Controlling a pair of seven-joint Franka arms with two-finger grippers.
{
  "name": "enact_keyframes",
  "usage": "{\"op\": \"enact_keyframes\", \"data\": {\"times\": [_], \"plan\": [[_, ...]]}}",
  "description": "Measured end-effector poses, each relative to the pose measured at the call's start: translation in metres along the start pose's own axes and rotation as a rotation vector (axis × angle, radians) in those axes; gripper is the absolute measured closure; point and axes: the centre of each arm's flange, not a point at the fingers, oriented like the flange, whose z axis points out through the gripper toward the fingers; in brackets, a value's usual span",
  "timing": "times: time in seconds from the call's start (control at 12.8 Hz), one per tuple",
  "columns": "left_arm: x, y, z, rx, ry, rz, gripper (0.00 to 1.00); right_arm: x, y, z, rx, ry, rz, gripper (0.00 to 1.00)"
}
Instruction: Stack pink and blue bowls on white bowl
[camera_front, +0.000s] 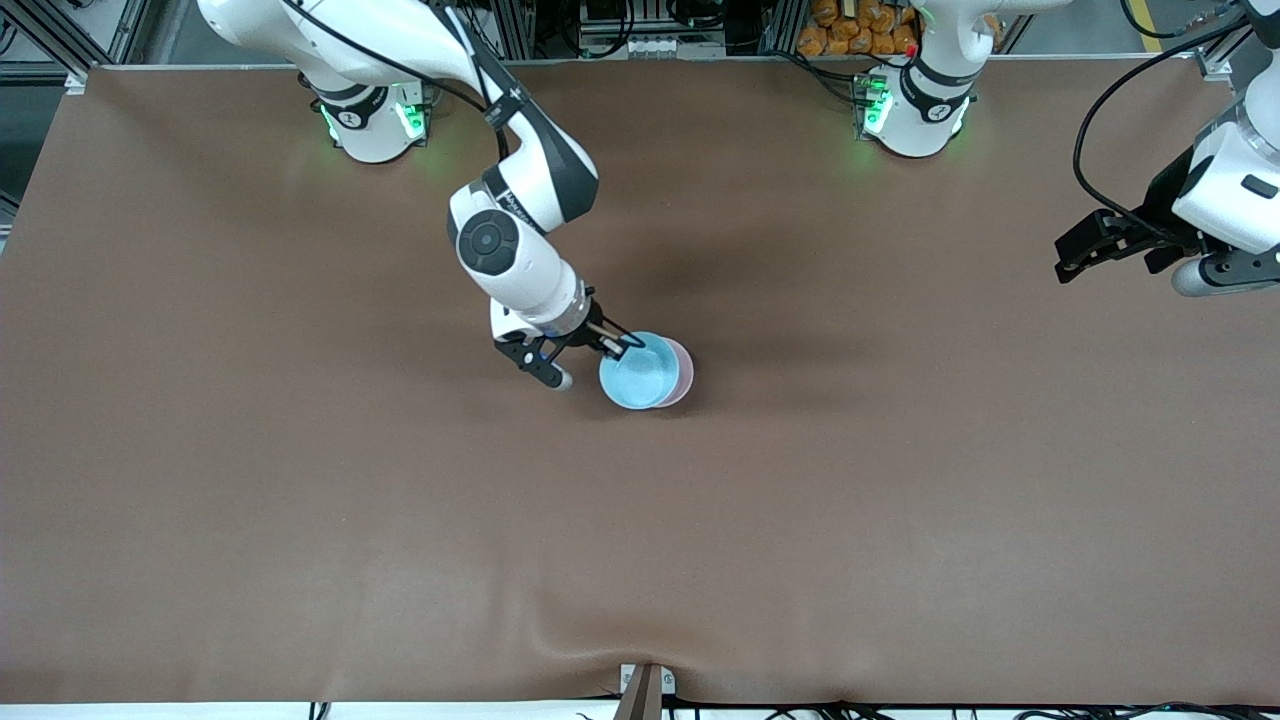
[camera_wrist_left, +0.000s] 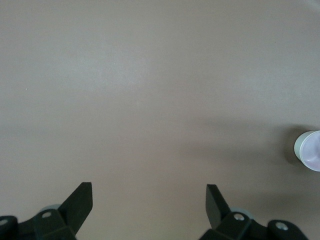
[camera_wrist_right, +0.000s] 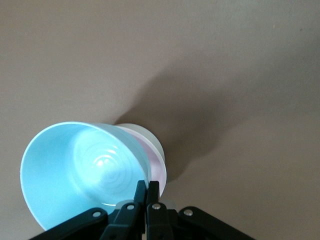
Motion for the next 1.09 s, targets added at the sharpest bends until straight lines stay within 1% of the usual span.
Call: {"op": "enact_keyframes", "data": {"times": [0.39,0.78,0.94,1.01,1.09], "plan": [[0.0,0.0,0.0,0.0,0.0,0.0,0.0,-0.008,0.003,0.034,-0.012,0.007,-0.001,0.98],[0.0,0.0,0.0,0.0,0.0,0.0,0.0,-0.01,0.005,0.045,-0.03,0.015,0.002,0.98],[0.0,0.0,0.0,0.0,0.0,0.0,0.0,-0.009,0.006,0.05,-0.033,0.016,0.014,0.88],[0.0,0.0,0.0,0.0,0.0,0.0,0.0,-0.01,0.006,0.053,-0.034,0.016,0.017,0.88],[0.0,0.0,0.0,0.0,0.0,0.0,0.0,-0.011,0.004,0.054,-0.032,0.016,0.017,0.8]]}}
